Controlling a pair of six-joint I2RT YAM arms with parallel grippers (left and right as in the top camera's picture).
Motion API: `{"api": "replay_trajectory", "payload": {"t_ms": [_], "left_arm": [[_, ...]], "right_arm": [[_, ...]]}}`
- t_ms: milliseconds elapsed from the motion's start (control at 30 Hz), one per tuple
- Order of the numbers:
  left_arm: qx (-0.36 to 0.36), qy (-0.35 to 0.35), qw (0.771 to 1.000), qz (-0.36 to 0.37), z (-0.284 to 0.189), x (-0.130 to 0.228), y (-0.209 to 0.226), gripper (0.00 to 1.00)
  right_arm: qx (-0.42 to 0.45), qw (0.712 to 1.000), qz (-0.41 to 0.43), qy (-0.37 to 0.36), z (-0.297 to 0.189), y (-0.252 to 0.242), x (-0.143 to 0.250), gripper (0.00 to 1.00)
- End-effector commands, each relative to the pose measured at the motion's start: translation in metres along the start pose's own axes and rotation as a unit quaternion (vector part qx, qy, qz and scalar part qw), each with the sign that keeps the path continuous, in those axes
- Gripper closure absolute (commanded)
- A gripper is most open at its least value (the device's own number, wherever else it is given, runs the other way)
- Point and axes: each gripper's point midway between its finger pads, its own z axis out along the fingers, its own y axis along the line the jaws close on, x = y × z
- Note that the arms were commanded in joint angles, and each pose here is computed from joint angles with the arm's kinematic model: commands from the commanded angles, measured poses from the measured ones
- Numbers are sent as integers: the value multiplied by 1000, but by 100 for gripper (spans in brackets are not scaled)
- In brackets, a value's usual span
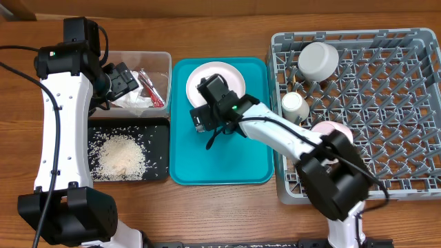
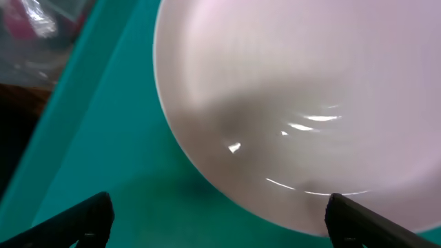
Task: Sort waste into correct bins and load items into the dishwasher
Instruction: 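Release the bowl and move the right gripper back to the tray, then grasp the edge of the pink plate with the right gripper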
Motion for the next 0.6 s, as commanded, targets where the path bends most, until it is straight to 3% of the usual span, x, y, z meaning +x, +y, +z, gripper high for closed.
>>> {"api": "replay_trajectory", "payload": {"t_ms": [0, 300, 567], "left_arm": [[4, -12, 1000, -2, -7, -6, -1, 0], [4, -12, 1000, -2, -7, -6, -1, 0], [4, -12, 1000, -2, -7, -6, -1, 0]], "right_arm": [[-1, 1000, -1, 10, 18, 0, 4, 0], [-89, 990, 9, 107, 15, 27, 47, 0], [-245, 945, 33, 216, -17, 81, 89, 0]]}}
